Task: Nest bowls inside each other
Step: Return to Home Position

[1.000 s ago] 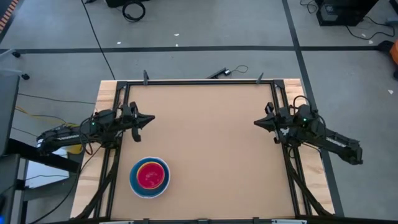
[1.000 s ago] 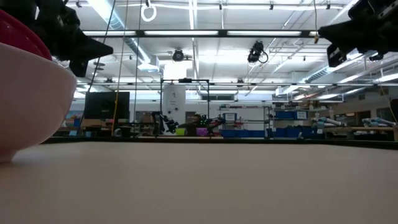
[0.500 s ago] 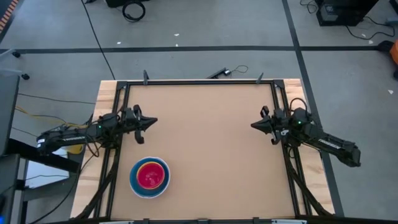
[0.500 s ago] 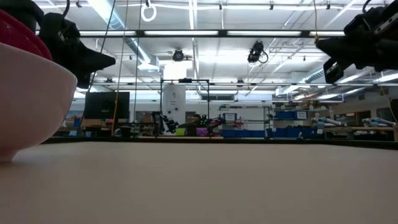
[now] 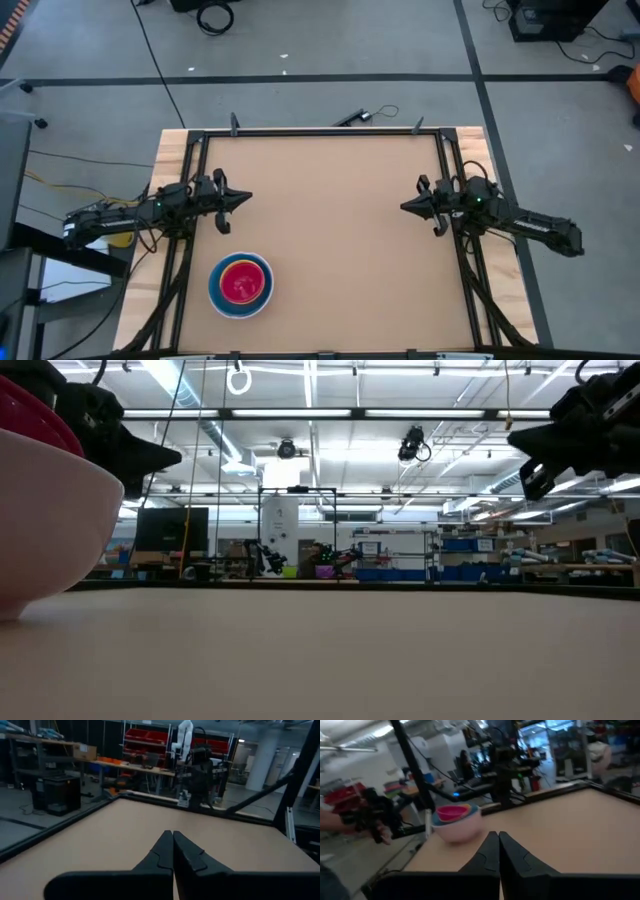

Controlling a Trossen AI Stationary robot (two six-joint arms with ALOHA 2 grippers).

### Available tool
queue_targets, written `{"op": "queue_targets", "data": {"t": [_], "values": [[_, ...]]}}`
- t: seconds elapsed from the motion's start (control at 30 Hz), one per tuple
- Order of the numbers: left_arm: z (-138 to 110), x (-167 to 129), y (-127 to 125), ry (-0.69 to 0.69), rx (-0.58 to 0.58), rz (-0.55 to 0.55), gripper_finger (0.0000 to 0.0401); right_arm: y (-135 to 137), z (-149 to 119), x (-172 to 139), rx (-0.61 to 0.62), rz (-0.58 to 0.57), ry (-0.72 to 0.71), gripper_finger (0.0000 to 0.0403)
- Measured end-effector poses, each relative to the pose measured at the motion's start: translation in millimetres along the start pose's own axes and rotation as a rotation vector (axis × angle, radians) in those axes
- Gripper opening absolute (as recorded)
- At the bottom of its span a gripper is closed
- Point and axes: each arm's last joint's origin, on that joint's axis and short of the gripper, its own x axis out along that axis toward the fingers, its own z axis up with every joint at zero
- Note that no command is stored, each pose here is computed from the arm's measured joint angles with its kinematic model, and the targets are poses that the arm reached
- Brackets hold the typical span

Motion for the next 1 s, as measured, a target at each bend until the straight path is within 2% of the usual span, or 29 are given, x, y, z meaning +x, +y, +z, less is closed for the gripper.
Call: {"op": "queue_targets", "data": {"t": [0.23,0.43,0.57,0.67,1.0], "values": [[-0.2,-0.2,-5.2,0.005,-0.026,-0.068,0.0002,11.9,0.9,2.8,0.033,0.113,-0.011,0.0000],[-3.0,-0.8,-10.1,0.034,-0.046,-0.115,0.0002,15.6,-2.1,4.8,0.000,0.049,-0.018,0.0007],[-2.8,-0.8,-10.4,0.038,-0.169,-0.115,0.0003,14.4,-1.7,5.0,0.003,-0.021,-0.041,0.0026],[-2.8,-0.8,-10.4,0.041,-0.219,-0.114,0.0003,14.4,-1.8,5.0,0.001,-0.020,-0.040,0.0036],[-2.9,-0.8,-10.3,0.041,-0.217,-0.114,0.0003,14.5,-1.8,5.0,-0.001,-0.019,-0.040,0.0036]]}}
